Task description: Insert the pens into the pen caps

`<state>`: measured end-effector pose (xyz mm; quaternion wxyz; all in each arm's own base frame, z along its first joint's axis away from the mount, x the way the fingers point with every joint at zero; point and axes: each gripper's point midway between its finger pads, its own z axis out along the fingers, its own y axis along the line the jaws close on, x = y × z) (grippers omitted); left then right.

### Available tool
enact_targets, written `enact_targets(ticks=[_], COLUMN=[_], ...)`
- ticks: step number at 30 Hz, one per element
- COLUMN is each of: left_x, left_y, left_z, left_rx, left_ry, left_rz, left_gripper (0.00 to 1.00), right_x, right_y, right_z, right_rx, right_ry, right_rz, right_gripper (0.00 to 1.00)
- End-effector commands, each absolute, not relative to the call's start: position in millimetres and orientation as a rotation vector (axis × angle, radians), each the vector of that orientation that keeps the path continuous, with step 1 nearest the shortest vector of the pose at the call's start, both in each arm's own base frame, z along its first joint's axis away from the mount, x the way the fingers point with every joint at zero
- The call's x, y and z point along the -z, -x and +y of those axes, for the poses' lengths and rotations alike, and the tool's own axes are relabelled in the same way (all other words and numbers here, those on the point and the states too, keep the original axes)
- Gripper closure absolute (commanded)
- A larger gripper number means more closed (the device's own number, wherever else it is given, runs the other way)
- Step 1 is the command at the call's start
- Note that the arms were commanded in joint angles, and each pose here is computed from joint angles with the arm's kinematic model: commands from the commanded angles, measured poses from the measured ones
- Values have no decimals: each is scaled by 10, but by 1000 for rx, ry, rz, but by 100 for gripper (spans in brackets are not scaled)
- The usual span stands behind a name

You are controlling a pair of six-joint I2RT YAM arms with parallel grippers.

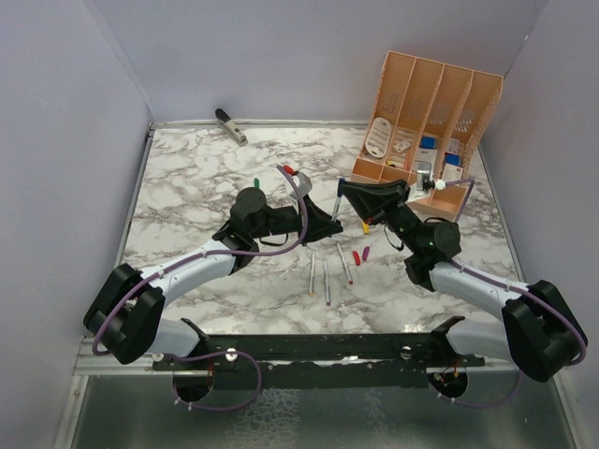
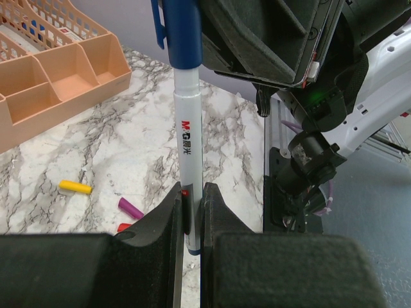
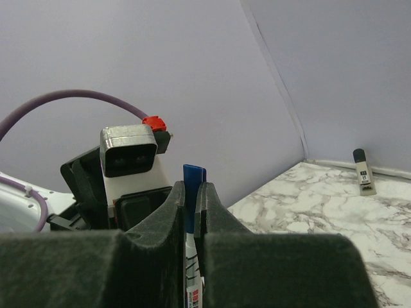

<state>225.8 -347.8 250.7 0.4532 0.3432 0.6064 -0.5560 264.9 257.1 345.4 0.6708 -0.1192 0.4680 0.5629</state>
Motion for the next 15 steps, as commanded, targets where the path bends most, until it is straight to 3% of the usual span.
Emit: enact_targets(ticks=[1, 15], left_x=[-2769, -3279], left_y=[-2338, -2499], left_z=[-3481, -3322], left_rx=[1336, 1226], left_ry=[-810, -664], left_rz=[1412, 1285], left_gripper=[100, 100], right_x=[-3288, -2623], right_y=[-2562, -2599], right_z=[2635, 2920], right_rx=[-1293, -1237], right_ry=[304, 357], right_rz=[1116, 1325], right_gripper=[99, 99])
